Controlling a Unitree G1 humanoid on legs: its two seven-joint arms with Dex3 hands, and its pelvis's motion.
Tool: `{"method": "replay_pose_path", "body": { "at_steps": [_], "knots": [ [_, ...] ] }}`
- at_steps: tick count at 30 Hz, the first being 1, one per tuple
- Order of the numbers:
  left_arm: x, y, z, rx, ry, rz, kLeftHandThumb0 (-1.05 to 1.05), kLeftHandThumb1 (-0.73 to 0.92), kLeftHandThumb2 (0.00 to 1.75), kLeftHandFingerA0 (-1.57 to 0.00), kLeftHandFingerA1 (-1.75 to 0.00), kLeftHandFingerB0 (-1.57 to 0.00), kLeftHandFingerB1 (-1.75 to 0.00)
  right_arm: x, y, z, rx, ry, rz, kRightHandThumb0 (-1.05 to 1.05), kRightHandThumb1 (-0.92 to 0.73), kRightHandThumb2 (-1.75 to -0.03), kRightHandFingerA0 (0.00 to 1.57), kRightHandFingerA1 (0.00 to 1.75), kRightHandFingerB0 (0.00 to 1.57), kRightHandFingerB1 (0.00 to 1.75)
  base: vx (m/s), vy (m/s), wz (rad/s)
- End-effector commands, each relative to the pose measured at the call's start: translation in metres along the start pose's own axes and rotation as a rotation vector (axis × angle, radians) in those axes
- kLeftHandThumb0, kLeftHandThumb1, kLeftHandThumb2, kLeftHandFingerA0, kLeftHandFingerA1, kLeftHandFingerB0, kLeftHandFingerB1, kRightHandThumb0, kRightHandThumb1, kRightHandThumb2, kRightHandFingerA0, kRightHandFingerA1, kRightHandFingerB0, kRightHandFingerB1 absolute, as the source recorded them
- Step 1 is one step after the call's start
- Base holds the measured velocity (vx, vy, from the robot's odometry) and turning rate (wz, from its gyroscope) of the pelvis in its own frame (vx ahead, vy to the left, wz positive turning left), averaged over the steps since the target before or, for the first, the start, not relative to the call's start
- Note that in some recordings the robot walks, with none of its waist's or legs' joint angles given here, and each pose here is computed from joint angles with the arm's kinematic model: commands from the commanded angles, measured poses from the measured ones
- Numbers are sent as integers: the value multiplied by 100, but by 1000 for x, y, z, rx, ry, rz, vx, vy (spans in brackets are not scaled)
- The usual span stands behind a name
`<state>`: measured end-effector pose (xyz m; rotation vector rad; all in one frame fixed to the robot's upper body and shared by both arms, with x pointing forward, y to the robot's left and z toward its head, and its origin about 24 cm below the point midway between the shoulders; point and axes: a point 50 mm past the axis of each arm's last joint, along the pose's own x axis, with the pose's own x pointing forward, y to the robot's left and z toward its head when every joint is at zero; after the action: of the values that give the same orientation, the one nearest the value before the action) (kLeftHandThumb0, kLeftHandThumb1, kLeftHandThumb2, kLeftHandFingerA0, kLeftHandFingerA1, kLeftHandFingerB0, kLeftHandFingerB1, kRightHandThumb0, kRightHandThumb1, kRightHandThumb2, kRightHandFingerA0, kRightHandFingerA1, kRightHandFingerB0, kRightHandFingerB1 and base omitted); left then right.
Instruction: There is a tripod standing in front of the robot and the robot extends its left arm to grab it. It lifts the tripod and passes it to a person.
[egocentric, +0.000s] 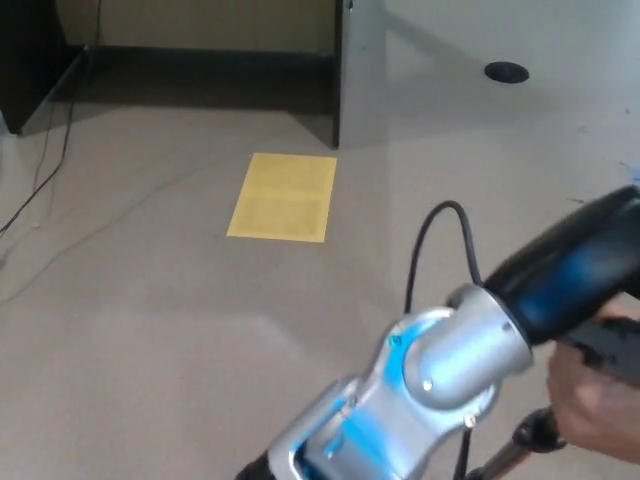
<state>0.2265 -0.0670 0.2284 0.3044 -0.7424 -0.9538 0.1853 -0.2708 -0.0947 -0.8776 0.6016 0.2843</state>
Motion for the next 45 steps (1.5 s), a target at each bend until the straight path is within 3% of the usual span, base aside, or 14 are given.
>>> {"method": "replay_pose_path", "body": {
  "at_steps": [1, 9, 15, 16, 17, 28, 29, 31, 32, 33, 34, 36, 37, 45],
  "knots": [
    [0, -12, 35, 15, -163, -8, -17, 77, 68, -109, -115, -87, -93, 1, -7, -2, -162, 1, -51, -47, -72, -63, 72, 42, 61, 39, 0, 0, 0],
    [-7, -9, 48, 21, -191, -40, -7, 81, 64, -97, -129, -85, -82, 5, -10, 3, -207, -15, -60, -52, -76, -64, 63, 39, 59, 38, 0, 0, 0],
    [-12, -8, 40, 73, -102, 16, -29, 76, 62, -101, -118, -92, -74, 4, -10, 2, -214, -17, -61, -52, -76, -64, 63, 39, 59, 38, 0, 0, 0],
    [-13, -9, 39, 84, -104, 31, -62, 38, 78, 0, -21, 0, -17, 0, -16, 7, -417, -113, -112, -46, -81, -66, 67, 43, 63, 39, 0, 0, 0],
    [-14, -10, 38, 100, -107, 55, -70, 42, 78, 0, -9, 0, -8, -9, -17, 15, -586, -279, -166, -48, -75, -63, 71, 42, 69, 41, 0, 0, 0],
    [-21, -6, 36, 100, -62, 79, -72, 42, 62, -5, -19, -5, -24, -15, -12, 13, -442, -263, -174, -48, -75, -63, 71, 42, 69, 41, 0, 0, 0],
    [-24, -3, 34, 104, -44, 80, -66, 43, 78, -10, -15, -3, -25, -15, -12, 13, -442, -264, -174, -48, -75, -63, 71, 42, 69, 41, 0, 0, 0],
    [-28, 0, 32, 101, -19, 87, -71, 46, 55, -10, -25, -10, -31, -15, -9, 13, -440, -266, -171, -48, -75, -63, 71, 42, 69, 41, 0, 0, 0],
    [-31, 2, 31, 97, -3, 93, -73, 44, 80, 0, 0, 0, -6, -11, -4, 8, -534, -205, -134, -55, -65, -102, 73, 68, 41, 51, 0, 0, 0],
    [-34, 4, 30, 105, 8, 102, -74, 44, 80, 0, 0, 0, -6, -2, 2, -1, -375, -13, -50, -31, -71, -61, 60, 45, 46, 36, 0, 0, 0],
    [-38, 10, 27, 115, 20, 120, -73, 44, 80, 0, 0, 0, -6, -2, 5, -2, 41, 29, 3, -36, -71, -61, 66, 41, 48, 36, 0, 0, 0],
    [-44, 19, 24, 107, 41, 140, -72, 43, 79, 0, 0, 0, -7, -2, 4, -3, -45, 17, 0, -36, -71, -61, 67, 42, 48, 36, 0, 0, 0],
    [-46, 23, 23, 106, 49, 149, -71, 45, 55, 0, 0, 0, 0, -2, 4, -3, -44, 20, 2, -38, -71, -62, 65, 41, 48, 36, 0, 0, 0],
    [-106, 89, 2, 69, 174, 347, -60, 40, 54, 0, 0, 0, 0, 3, -7, 2, -20, 12, -4, -38, -70, -61, 69, 43, 48, 36, 0, 0, 0]
  ]
}}
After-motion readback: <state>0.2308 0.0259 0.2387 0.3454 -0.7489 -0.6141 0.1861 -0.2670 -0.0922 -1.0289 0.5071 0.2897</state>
